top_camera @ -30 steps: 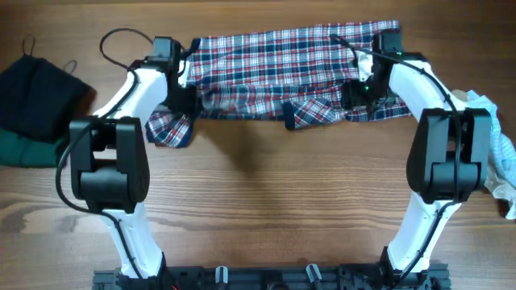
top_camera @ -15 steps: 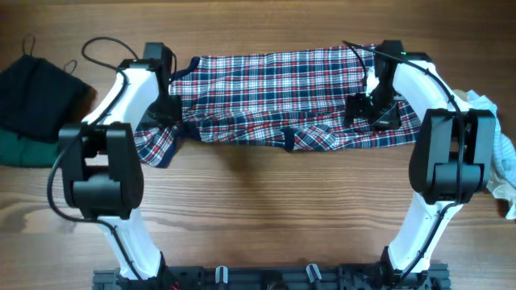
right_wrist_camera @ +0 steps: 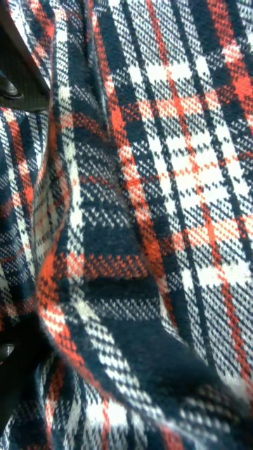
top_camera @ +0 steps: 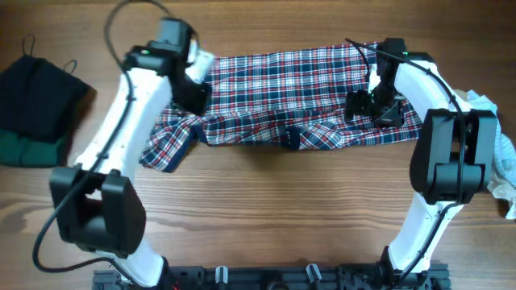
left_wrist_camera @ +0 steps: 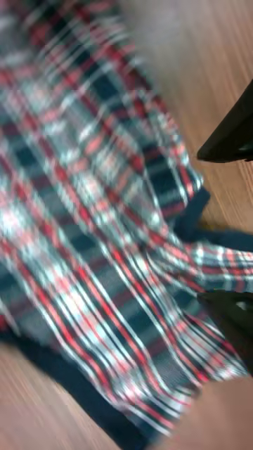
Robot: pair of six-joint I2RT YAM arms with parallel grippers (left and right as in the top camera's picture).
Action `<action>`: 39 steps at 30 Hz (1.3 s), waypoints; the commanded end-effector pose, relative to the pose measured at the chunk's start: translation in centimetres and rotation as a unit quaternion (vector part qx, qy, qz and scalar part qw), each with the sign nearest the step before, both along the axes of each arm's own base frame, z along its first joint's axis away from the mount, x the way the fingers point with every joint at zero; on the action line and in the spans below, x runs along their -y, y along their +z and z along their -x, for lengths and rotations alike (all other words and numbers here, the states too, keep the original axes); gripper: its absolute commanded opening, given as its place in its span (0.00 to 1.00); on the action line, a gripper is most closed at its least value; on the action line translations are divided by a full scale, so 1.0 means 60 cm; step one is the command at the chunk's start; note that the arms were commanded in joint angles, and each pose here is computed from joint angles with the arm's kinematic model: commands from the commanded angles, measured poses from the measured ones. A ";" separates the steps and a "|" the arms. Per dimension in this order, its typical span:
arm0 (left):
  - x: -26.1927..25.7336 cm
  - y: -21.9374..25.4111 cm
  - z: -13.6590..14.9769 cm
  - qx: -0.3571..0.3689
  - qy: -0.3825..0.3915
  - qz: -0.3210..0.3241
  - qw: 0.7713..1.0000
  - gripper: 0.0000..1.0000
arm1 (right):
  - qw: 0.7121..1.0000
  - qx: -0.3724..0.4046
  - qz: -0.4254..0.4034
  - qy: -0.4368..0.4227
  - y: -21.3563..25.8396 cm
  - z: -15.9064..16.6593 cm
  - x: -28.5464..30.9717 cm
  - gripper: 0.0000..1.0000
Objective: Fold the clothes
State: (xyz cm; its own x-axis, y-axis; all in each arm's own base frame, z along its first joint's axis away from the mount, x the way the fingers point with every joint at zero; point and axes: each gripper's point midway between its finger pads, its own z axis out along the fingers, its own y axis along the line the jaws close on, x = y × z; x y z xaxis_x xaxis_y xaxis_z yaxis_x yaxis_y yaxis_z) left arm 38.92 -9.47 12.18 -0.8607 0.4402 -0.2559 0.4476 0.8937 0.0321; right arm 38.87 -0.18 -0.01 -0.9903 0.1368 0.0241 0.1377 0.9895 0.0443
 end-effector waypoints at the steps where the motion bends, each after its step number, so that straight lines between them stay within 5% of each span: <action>1: 0.070 -0.048 0.041 -0.021 -0.145 -0.005 0.989 0.59 | 1.000 -0.014 0.022 -0.007 -0.033 0.010 0.028 0.97; 13: 0.083 -0.154 0.046 -0.044 -0.158 -0.016 0.986 0.60 | 1.000 -0.015 0.022 -0.007 -0.032 0.011 0.028 0.98; 17: 0.053 -0.184 0.035 -0.049 -0.146 -0.072 0.985 0.58 | 1.000 -0.015 0.023 -0.007 -0.032 0.011 0.028 0.98; 24: 0.041 -0.178 0.008 -0.015 -0.137 -0.100 0.985 0.15 | 1.000 -0.015 0.023 -0.007 -0.032 0.011 0.028 0.98; 31: 0.021 -0.166 -0.032 0.032 -0.117 -0.135 0.983 0.06 | 1.000 -0.015 0.023 -0.007 -0.033 0.011 0.029 0.98; 39: 0.002 -0.155 -0.075 0.074 -0.088 -0.118 0.986 0.12 | 1.000 -0.006 0.023 -0.007 -0.033 0.003 0.029 0.98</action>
State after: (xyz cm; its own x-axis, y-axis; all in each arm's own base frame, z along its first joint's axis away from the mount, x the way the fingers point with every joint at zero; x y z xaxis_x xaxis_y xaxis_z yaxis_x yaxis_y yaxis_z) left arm 42.79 -10.83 2.95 -0.7148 0.6551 -0.2449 0.5938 0.7535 0.2822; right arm 39.01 -0.24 -0.03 -0.9904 0.1372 0.0177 0.1378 0.9896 0.0419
